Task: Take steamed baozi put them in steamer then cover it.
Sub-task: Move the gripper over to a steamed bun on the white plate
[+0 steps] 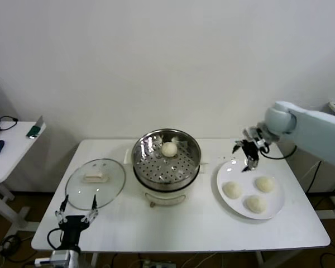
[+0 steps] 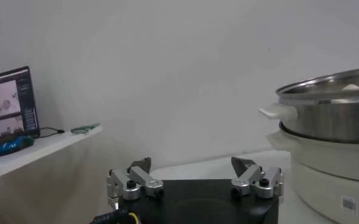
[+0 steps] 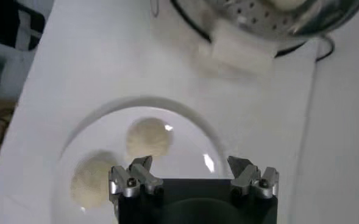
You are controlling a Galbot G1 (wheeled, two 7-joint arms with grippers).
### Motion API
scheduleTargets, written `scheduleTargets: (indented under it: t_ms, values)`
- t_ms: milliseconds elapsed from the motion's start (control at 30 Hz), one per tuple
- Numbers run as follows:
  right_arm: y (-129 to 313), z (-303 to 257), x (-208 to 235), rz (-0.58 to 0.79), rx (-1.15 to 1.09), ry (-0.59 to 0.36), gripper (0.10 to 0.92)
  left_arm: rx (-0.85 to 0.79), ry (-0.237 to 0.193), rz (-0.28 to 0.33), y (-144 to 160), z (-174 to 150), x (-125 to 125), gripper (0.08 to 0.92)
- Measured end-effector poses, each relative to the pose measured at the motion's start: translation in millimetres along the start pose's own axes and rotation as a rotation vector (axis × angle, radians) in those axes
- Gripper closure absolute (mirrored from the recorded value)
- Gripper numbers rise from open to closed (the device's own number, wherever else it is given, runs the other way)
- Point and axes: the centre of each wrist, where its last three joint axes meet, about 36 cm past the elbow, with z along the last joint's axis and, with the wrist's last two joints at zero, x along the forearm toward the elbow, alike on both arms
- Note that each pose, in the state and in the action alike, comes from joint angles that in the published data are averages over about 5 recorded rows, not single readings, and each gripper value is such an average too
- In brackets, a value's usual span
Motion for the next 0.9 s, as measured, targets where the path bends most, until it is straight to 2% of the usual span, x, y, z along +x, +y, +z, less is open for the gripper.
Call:
scheduleTargets:
  t_ms: [467,900]
  values:
    - [13.8,11.5,-71.8,-0.06,-0.113,0.004,0.2,-0.006,0.023,-0.01,2.9,8.6,5.8,0.177]
    - [3.6,1.2,-107.3,-0.073,-0.13,0.01,0.2,-0.011,0.036,-0.017,6.4,15.4,6.2,0.177]
